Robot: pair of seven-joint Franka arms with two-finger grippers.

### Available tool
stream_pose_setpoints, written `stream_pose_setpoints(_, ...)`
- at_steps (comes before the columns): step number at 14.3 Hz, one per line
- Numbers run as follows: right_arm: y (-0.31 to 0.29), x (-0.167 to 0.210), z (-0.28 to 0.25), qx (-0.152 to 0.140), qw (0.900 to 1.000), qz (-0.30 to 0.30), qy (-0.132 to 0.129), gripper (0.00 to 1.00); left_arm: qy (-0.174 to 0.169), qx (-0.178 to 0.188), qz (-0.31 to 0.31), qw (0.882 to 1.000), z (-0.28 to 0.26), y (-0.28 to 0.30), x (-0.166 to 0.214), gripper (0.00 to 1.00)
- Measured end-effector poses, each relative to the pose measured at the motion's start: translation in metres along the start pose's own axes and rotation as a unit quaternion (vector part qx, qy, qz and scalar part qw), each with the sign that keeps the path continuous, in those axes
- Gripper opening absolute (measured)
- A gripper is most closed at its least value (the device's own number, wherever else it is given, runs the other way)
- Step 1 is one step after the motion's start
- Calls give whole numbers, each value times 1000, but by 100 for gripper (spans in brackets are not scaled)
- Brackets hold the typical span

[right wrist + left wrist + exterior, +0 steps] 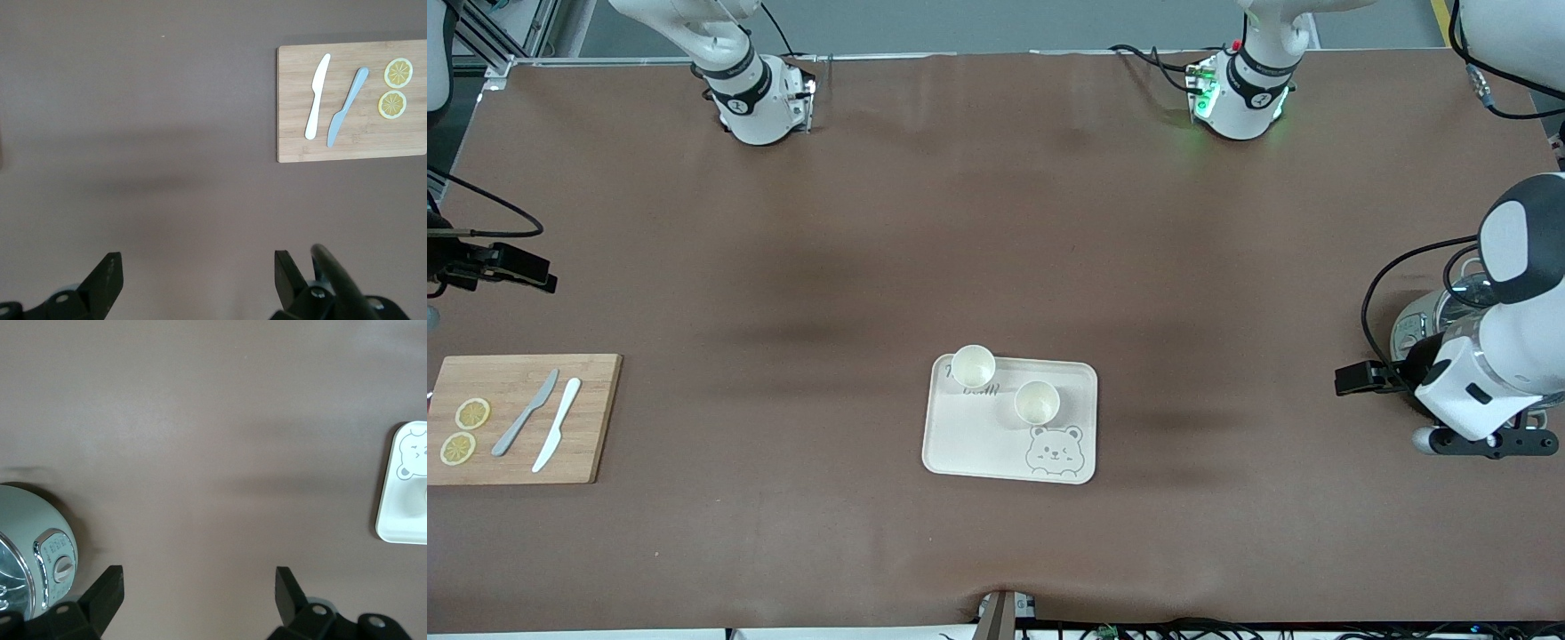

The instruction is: Place white IKEA cup upright on tray with both arms

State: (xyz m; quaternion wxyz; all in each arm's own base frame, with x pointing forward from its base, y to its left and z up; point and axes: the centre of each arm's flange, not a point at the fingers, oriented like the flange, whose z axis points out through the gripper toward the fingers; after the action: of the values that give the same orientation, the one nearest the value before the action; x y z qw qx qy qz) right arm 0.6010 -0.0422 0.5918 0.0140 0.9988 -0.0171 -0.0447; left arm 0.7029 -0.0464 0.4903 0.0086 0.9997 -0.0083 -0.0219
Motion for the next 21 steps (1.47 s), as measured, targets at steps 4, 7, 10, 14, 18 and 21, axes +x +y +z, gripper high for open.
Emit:
stream_pose_setpoints(4, -2, 0, 6, 4, 1000, -2, -6, 100, 0, 2, -1, 1000, 0, -2, 0, 100)
stream_pose_setpoints(7, -4, 0, 10, 11, 1000, -2, -10, 100, 2, 2, -6, 1000, -1, -9, 0, 100)
stream_pose_setpoints(10, -4, 0, 15, 11, 1000, -3, -14, 100, 17, 1, -1, 1000, -23, -2, -4, 100)
stream_pose_setpoints(14, -5, 1, 16, 11, 1000, -3, -15, 100, -2, 9, 12, 1000, -137, 29, -85, 100)
stream_pose_setpoints(18, -5, 2, 19, 11, 1000, -3, -14, 100, -11, 18, 36, 999, -165, 68, -125, 100)
stream_pose_setpoints(21, -5, 2, 22, 12, 1000, -3, -14, 100, -33, 22, 50, 998, -153, 94, -132, 100)
